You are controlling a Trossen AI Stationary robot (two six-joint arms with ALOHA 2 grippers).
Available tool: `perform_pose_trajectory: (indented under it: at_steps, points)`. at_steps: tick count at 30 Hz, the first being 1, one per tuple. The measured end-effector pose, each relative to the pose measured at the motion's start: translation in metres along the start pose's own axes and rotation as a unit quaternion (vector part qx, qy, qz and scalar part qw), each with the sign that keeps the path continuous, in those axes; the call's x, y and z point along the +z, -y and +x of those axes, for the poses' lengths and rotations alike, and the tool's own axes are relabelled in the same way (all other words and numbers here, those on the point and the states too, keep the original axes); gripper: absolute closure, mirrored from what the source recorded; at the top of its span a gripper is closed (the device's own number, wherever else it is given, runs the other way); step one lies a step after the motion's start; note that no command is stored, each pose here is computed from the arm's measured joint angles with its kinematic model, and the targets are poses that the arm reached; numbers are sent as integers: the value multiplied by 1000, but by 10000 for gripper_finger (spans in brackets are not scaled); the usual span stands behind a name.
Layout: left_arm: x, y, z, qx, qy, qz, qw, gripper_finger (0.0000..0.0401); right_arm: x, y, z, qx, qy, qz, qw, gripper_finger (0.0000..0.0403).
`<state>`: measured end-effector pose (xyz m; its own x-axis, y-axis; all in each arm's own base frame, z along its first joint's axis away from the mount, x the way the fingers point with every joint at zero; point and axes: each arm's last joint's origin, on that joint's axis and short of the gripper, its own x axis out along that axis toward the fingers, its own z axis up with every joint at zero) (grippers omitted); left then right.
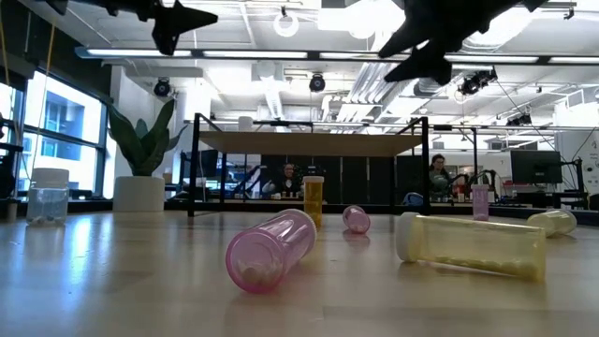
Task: Pick and place medicine bottles onto shelf by color
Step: Put the top center orange pill bottle on the shelf
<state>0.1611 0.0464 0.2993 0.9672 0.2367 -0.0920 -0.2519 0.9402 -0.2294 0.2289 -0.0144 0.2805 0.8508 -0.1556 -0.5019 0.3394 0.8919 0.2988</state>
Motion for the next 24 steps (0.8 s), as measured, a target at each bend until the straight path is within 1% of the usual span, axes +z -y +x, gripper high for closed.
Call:
perform_pose_trajectory:
  at_steps: [5,12,20,24]
  points:
    - [-1,0,-8,3,-9,7,1000,204,-14,-14,30,-9,-26,2,1000,167]
    - [-6,-1,-10,10,-35,5,999,204,-30,-29,72,2,-23,-17,1000,167]
    - [-8,-1,-10,12,-44,5,999,204,-46,-32,105,4,-25,-27,999,167]
    - [-8,-1,-10,12,-44,4,999,204,-53,-31,116,0,-31,-47,998,167]
